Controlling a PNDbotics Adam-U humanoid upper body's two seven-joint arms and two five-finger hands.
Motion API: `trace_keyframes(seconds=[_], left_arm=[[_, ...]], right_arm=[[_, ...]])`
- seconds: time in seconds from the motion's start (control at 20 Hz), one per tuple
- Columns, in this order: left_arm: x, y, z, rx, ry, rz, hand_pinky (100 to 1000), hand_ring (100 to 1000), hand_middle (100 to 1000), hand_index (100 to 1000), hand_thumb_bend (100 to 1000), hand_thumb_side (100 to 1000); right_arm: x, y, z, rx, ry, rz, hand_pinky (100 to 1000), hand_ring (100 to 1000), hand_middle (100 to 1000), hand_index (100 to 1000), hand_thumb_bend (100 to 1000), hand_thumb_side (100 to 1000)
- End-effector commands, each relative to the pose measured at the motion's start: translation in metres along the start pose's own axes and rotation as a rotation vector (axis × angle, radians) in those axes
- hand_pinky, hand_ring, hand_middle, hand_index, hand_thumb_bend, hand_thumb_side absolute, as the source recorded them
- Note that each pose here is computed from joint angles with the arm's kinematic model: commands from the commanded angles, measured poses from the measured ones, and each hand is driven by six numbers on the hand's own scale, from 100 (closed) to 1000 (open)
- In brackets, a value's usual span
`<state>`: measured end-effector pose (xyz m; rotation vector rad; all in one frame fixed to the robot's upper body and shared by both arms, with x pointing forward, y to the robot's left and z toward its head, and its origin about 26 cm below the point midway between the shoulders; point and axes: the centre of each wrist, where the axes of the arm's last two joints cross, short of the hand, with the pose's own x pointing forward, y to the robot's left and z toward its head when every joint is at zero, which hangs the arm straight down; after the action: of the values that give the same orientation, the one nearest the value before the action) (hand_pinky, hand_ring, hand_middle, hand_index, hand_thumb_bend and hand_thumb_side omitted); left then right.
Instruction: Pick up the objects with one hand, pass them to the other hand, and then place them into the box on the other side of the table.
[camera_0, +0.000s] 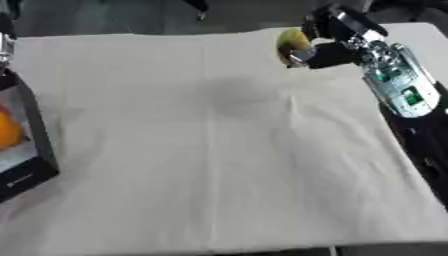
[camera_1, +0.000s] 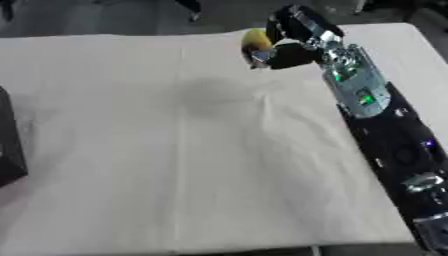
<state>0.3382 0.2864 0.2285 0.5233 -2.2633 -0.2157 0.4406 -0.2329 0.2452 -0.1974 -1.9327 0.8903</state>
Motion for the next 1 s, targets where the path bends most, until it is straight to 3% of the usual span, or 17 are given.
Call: trace_keyframes(seconds=[0.05, 0.6, 1.0], left_arm=[[0.014, 0.012, -0.01, -0.039, -0.123, -0.064, 855, 795, 751, 834, 370, 115], [0.01, 0.012, -0.018, -0.167, -0.324, -0.208, 878, 812, 761, 832, 667, 100], [0.019, 0.005, -0.025, -0.227, -0.463, -0.324, 884, 816, 763, 838, 796, 100]], right_arm=[[0.017, -0.007, -0.004, 0.014, -0.036, -0.023, 669, 486, 462, 510, 351, 100], [0.04, 0.008, -0.012, 0.106, -0.084, -0.124, 662, 480, 457, 502, 341, 100], [0.057, 0.019, -0.02, 0.168, -0.113, -0.178, 658, 477, 453, 497, 335, 100]])
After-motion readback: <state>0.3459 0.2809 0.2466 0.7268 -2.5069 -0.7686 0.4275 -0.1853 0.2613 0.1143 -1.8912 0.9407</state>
